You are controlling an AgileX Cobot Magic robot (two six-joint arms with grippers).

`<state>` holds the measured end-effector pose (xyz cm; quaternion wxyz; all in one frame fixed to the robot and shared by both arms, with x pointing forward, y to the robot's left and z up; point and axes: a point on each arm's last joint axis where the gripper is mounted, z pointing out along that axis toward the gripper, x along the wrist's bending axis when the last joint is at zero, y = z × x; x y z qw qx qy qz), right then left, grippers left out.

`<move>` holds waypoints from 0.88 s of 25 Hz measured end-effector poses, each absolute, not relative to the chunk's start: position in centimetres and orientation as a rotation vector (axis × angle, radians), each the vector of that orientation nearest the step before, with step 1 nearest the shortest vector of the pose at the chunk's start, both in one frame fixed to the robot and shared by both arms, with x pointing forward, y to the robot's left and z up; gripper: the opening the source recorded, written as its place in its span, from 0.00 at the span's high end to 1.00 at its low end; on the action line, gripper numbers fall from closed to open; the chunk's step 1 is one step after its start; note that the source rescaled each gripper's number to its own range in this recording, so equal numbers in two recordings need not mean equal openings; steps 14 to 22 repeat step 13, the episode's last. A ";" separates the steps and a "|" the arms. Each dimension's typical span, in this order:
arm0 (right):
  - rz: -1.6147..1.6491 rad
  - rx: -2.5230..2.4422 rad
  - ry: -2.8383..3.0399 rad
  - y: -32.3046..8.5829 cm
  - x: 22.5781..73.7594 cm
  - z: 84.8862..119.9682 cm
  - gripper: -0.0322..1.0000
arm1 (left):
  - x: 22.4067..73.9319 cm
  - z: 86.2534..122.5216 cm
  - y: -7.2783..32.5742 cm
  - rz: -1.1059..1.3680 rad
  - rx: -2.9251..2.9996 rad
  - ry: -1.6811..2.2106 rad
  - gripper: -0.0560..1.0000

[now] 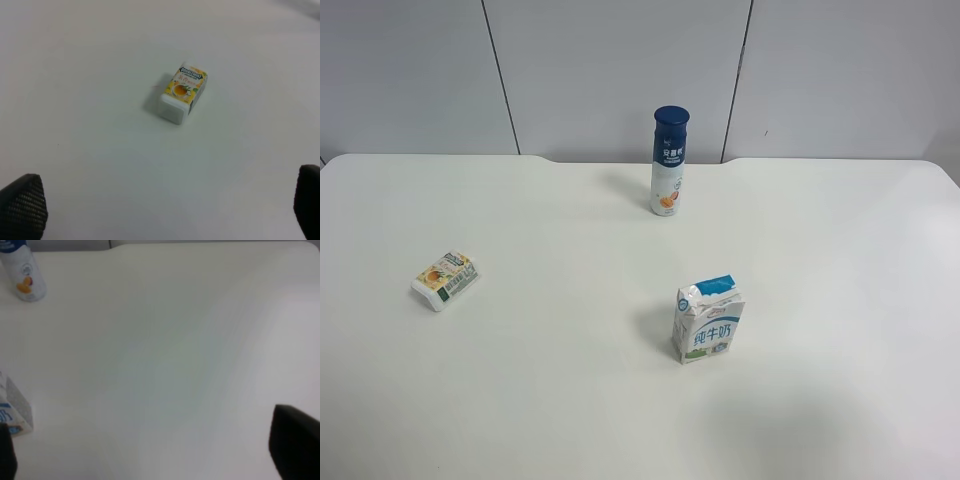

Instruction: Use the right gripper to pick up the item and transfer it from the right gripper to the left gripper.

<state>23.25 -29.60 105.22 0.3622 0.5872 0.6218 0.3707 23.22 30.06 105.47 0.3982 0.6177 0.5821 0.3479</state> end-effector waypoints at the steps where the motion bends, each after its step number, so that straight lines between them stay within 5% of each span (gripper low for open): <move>1: 0.950 1.518 1.593 -29.6 23.3 105.2 0.00 | 23.2 105.5 30.1 0.881 1.564 1.474 0.00; 22: 0.946 1.522 1.587 -29.6 23.3 105.2 0.00 | 23.2 105.5 30.1 0.881 1.564 1.474 0.00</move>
